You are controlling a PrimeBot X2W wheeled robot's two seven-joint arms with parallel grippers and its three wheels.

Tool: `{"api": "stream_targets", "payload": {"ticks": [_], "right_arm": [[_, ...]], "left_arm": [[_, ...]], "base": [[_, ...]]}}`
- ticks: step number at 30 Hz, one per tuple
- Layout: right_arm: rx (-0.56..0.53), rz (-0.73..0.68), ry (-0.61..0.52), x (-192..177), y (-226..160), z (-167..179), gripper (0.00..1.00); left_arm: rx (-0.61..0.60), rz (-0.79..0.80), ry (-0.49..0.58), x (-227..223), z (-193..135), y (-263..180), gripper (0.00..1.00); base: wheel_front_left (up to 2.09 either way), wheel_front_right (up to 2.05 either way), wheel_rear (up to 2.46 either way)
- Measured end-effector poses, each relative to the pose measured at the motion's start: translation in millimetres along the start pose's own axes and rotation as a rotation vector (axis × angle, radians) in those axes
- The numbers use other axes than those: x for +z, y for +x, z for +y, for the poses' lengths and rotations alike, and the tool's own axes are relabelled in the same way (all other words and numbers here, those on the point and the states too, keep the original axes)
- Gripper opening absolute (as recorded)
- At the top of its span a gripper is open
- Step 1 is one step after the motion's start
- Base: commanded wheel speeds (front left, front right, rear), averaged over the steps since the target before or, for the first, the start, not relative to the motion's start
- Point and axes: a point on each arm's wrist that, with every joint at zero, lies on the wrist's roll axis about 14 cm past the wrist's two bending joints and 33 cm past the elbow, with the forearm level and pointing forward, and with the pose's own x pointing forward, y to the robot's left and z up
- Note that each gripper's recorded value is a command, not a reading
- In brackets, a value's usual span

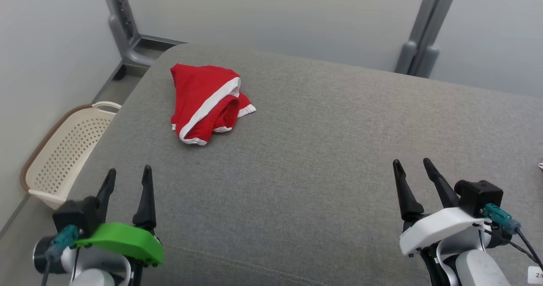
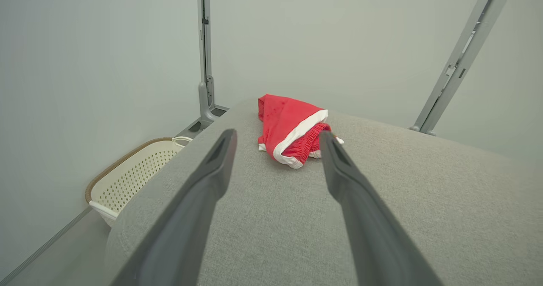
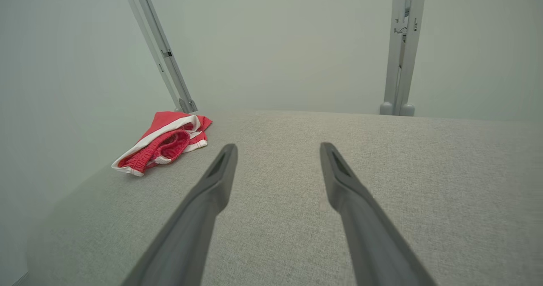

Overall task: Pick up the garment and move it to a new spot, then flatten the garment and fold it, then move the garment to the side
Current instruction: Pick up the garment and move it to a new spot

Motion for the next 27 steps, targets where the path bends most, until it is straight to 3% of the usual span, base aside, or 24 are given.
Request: {"api": "stream_targets", "payload": {"ticks": [6, 14, 27], "right_arm": [[-0.085, -0.038, -0.019, 14, -8, -30, 1.0], [-0.163, -0.074, -0.021, 23, 1, -66, 1.0], [-0.296, -0.056, -0.023, -2, 11, -137, 1.0]], "left_arm": [[-0.094, 0.042, 0.016, 11, -18, 46, 1.0], [-0.107, 0.151, 0.041, 5, -22, 117, 1.0], [-0.106, 0.455, 0.098, -102, -32, 188, 1.0]], "base": [[0.0, 0.0, 0.0], [0.0, 0.0, 0.0], [0.0, 0.0, 0.0]]}}
